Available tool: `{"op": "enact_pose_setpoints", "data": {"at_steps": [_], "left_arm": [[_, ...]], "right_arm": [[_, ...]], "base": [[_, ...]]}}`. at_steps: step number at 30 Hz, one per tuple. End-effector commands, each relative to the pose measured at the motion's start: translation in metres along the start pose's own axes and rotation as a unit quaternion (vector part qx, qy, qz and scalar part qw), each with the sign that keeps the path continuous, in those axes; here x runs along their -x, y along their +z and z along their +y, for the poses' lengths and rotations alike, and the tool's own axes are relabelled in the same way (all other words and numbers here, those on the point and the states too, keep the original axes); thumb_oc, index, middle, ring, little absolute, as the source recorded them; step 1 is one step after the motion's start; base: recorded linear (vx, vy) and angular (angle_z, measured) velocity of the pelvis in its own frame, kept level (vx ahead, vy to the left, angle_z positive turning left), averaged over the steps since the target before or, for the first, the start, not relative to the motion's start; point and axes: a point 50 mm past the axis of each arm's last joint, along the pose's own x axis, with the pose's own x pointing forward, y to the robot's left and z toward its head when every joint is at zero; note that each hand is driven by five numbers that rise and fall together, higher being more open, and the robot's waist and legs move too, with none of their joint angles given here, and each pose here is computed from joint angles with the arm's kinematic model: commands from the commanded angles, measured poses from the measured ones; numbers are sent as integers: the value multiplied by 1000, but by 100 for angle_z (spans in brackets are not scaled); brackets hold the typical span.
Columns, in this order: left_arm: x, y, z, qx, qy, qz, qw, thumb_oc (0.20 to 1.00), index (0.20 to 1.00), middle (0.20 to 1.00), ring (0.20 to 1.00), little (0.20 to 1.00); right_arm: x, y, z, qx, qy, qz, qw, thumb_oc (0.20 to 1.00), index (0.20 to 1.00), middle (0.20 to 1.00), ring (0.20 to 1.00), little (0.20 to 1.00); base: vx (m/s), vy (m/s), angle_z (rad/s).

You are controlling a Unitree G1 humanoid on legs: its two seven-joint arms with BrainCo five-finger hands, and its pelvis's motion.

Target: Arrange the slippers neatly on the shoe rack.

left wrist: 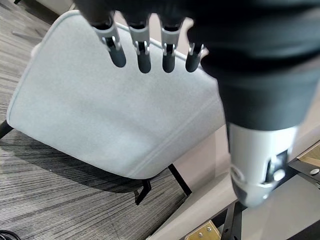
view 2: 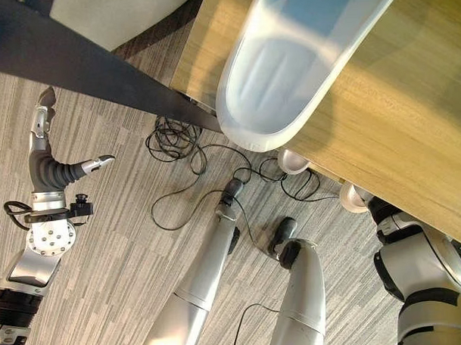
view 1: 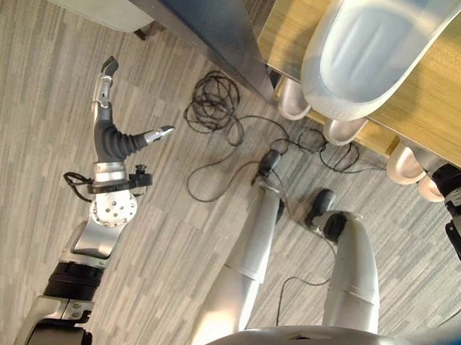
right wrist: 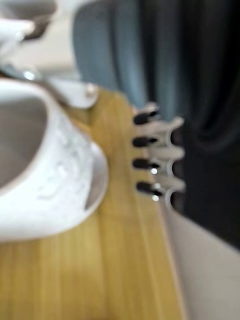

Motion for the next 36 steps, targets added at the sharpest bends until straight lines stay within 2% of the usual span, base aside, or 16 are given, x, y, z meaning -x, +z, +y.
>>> {"op": "enact_pose_setpoints", "data": {"at_steps": [1,6,12,20,27,36], "left_arm": [[9,6,12,37,34,-4,999,1000,1000,1000,1000,1000],[10,6,13,67,53,6,996,1000,1000,1000,1000,1000],[20,-3,12,68,48,40,996,1000,1000,1000,1000,1000],[21,-3,14,62,39,40,996,1000,1000,1000,1000,1000],[23,-7,16,51,34,50,997,1000,1000,1000,1000,1000],[26,-7,18,33,38,44,998,1000,1000,1000,1000,1000]], "right_arm": [[12,-5,6,-63,-32,26,997,1000,1000,1000,1000,1000],[23,-10,14,-76,-28,41,996,1000,1000,1000,1000,1000],[46,-9,42,-109,-2,60,992,1000,1000,1000,1000,1000],[56,-8,57,-127,16,77,989,1000,1000,1000,1000,1000],[53,-6,58,-160,-15,103,982,1000,1000,1000,1000,1000],[57,-7,61,-137,-49,120,982,1000,1000,1000,1000,1000]], "base": [[0,0,0],[-8,-17,2],[0,-2,2],[0,0,0],[0,0,0],[-1,4,0]]}}
